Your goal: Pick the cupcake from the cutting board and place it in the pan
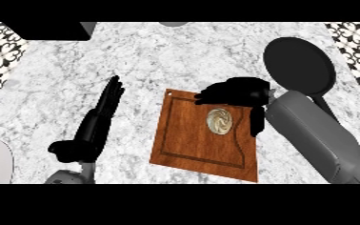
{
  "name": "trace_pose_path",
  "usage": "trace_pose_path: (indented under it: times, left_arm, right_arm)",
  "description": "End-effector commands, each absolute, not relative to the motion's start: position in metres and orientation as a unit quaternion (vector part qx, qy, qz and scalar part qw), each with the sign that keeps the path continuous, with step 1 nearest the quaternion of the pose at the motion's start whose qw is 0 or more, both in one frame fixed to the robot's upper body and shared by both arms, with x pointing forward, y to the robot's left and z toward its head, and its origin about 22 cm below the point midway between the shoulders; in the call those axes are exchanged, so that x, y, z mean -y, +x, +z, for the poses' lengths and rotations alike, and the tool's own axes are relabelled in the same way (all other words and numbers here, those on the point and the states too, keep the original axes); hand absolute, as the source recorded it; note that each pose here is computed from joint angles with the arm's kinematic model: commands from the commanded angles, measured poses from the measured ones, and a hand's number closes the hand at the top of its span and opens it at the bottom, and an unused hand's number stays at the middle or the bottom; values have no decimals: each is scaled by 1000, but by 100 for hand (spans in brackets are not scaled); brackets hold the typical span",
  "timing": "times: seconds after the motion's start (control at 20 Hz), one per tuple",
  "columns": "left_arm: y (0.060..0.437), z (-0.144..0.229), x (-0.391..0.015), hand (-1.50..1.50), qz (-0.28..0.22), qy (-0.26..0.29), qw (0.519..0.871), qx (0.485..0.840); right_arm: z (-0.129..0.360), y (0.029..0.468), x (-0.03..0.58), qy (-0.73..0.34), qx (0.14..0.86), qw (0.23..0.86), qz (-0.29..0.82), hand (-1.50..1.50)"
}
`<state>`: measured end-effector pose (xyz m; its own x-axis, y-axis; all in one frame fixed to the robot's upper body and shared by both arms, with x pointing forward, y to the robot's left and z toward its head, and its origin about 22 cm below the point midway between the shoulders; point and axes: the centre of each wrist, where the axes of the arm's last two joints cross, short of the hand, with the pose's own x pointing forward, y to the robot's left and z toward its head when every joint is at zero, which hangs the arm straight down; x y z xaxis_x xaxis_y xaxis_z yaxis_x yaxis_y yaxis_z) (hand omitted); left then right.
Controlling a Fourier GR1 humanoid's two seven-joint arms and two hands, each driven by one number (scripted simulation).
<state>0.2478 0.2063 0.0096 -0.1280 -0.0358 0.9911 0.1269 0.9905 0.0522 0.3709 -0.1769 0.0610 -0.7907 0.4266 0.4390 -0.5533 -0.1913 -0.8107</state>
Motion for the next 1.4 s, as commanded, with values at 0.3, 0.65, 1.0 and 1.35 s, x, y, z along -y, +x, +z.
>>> trace_pose_path:
  times: [0.3,0.65,1.0,1.35]
  left_arm:
    - [244,6,-197,0,-58,-38,660,748]
    - [240,19,-206,0,-52,-28,663,746]
    - [247,7,-204,0,-61,-31,655,753]
    - [256,22,-204,0,-59,-25,661,748]
  right_arm:
    - [34,369,174,44,531,331,779,-150]
    - [6,367,177,55,533,350,768,-150]
    - [-8,377,164,59,533,348,769,-150]
    - [-20,372,138,48,473,324,818,150]
